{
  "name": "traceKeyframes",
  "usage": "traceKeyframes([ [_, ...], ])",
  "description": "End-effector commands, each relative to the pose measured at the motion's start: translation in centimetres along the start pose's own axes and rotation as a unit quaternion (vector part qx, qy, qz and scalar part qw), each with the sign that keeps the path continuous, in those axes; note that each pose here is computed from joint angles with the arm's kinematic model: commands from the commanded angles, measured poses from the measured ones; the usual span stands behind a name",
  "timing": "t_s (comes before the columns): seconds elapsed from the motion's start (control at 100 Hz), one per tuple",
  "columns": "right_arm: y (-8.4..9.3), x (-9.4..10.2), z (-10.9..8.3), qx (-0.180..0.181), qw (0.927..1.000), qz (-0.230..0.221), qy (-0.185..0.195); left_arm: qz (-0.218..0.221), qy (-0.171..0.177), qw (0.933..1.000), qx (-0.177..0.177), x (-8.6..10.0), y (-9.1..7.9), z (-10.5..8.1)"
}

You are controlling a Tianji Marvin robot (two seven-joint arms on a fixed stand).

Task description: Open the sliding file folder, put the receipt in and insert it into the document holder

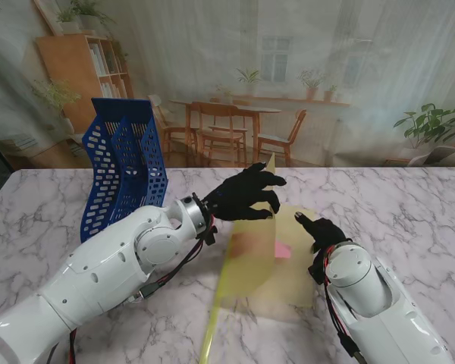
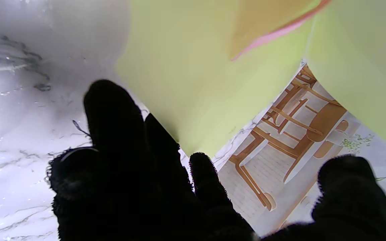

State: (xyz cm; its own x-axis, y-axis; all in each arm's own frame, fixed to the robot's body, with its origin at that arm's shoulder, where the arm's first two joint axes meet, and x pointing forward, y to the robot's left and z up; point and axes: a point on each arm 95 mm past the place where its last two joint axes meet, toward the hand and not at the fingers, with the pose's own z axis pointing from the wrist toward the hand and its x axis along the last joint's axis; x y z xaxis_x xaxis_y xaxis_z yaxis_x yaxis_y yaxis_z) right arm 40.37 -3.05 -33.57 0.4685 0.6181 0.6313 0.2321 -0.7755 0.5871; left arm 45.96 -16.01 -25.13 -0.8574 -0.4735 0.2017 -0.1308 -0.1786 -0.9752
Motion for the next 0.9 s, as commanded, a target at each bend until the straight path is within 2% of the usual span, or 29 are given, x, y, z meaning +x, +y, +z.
traceKeyframes([
  [0.0, -0.2, 0.1, -0.3, 0.003, 1.0000, -0.004, 0.002, -0.001, 0.001, 1.0000, -0.008, 0.1, 0.1, 0.4],
  [0.38, -0.2, 0.4, -1.3, 0.040, 0.9989, 0.008, 0.022, -0.010, 0.003, 0.9999, -0.010, 0.4, 0.6, 0.6],
  [0.64, -0.5, 0.5, -1.4, 0.046, 0.9970, 0.046, 0.042, -0.014, 0.002, 0.9998, -0.011, 0.5, 0.9, 0.6],
  [0.89, -0.7, 0.5, -1.3, 0.045, 0.9961, 0.043, 0.062, -0.014, 0.004, 0.9998, -0.012, 0.6, 1.0, 0.5],
])
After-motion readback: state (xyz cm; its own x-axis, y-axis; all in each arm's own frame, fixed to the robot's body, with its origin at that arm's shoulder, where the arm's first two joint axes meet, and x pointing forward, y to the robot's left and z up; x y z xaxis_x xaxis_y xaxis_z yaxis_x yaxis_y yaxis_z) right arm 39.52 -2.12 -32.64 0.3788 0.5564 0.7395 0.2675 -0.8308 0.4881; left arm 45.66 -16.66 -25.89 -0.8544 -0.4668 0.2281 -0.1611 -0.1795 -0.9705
